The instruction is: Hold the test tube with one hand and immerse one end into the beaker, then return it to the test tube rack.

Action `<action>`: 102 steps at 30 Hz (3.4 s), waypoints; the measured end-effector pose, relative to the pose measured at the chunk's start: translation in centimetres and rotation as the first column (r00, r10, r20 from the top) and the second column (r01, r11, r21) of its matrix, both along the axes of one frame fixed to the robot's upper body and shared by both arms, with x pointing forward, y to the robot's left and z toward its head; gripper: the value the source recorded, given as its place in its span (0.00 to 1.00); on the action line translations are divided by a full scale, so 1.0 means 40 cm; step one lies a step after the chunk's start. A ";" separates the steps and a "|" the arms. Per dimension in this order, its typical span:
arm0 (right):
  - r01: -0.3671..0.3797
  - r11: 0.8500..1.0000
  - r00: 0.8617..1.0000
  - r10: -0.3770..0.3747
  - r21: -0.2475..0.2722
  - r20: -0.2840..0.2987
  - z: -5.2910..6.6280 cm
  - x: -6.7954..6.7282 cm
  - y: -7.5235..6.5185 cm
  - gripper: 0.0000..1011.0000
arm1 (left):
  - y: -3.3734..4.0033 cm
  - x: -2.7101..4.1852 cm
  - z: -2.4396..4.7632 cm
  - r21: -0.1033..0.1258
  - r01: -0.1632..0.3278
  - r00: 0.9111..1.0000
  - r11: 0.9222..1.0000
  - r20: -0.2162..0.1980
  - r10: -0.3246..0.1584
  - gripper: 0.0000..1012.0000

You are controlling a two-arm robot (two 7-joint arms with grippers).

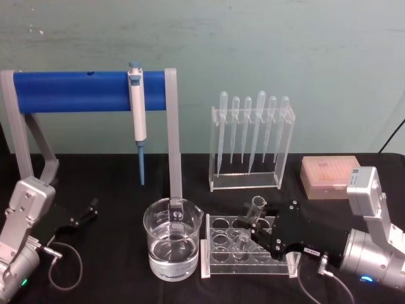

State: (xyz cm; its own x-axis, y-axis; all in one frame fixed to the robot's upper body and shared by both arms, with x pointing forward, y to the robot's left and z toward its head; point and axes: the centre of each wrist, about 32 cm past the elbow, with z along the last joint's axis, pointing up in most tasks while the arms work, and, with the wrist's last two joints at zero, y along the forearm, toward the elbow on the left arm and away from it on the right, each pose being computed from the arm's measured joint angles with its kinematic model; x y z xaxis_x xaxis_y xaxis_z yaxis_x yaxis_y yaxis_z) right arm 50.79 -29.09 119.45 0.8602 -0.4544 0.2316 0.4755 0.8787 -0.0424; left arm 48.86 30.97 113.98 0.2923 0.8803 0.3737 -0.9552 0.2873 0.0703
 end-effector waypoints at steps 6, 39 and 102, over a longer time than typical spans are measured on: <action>0.006 1.000 1.000 -0.006 -0.001 0.007 -0.004 -0.001 0.001 0.22 | 0.000 0.000 0.000 0.000 0.000 1.000 1.000 0.000 0.000 0.99; 0.030 1.000 1.000 -0.030 0.008 -0.002 -0.036 0.001 -0.006 0.22 | 0.000 0.000 0.000 0.000 0.000 1.000 1.000 0.000 0.000 0.99; 0.610 0.783 0.786 -0.617 0.123 0.030 -0.066 -0.131 -0.038 0.99 | 0.000 0.000 0.000 0.000 0.000 1.000 1.000 0.000 0.000 0.99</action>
